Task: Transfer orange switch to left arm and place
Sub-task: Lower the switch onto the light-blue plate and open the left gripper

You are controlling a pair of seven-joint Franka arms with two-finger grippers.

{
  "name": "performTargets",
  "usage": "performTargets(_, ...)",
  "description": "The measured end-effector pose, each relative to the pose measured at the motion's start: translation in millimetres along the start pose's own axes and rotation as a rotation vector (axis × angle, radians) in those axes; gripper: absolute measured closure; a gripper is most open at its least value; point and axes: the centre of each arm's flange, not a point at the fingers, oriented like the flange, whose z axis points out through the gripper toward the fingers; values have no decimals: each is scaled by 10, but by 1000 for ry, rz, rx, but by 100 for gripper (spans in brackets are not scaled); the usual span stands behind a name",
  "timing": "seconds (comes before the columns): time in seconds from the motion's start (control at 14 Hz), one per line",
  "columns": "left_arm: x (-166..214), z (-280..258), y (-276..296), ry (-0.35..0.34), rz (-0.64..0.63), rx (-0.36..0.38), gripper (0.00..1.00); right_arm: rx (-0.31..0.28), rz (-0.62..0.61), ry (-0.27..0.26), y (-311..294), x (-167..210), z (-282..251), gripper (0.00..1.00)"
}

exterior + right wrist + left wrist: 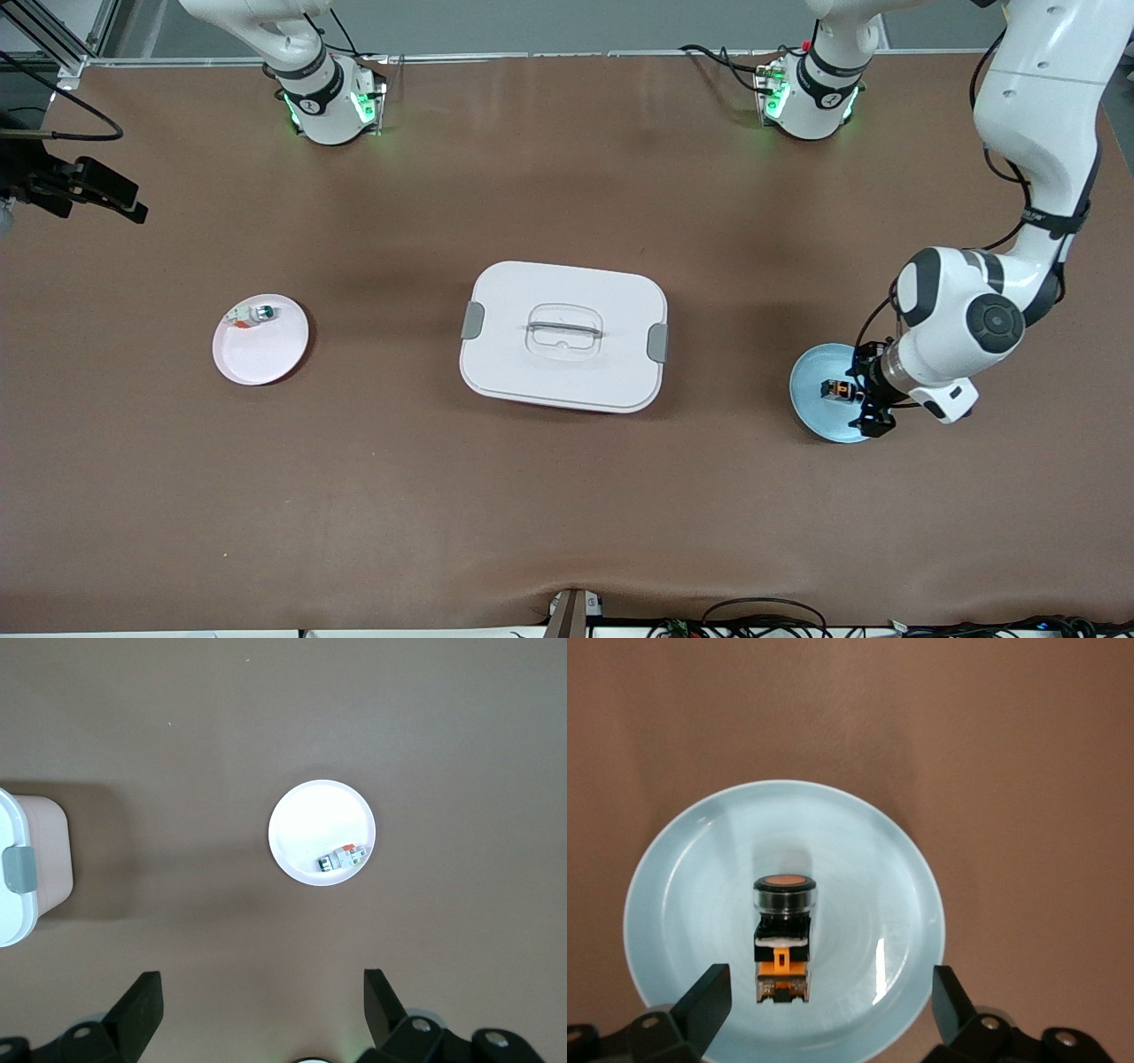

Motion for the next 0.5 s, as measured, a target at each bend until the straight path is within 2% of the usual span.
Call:
performTargets(0.21,53,-250,-85,-31,210,-6,0,0,1,-1,6,-11,7,0)
performTargets(0.5,22,-422,-183,-49,691,-36,0,2,1,15,10,-27,-37,0)
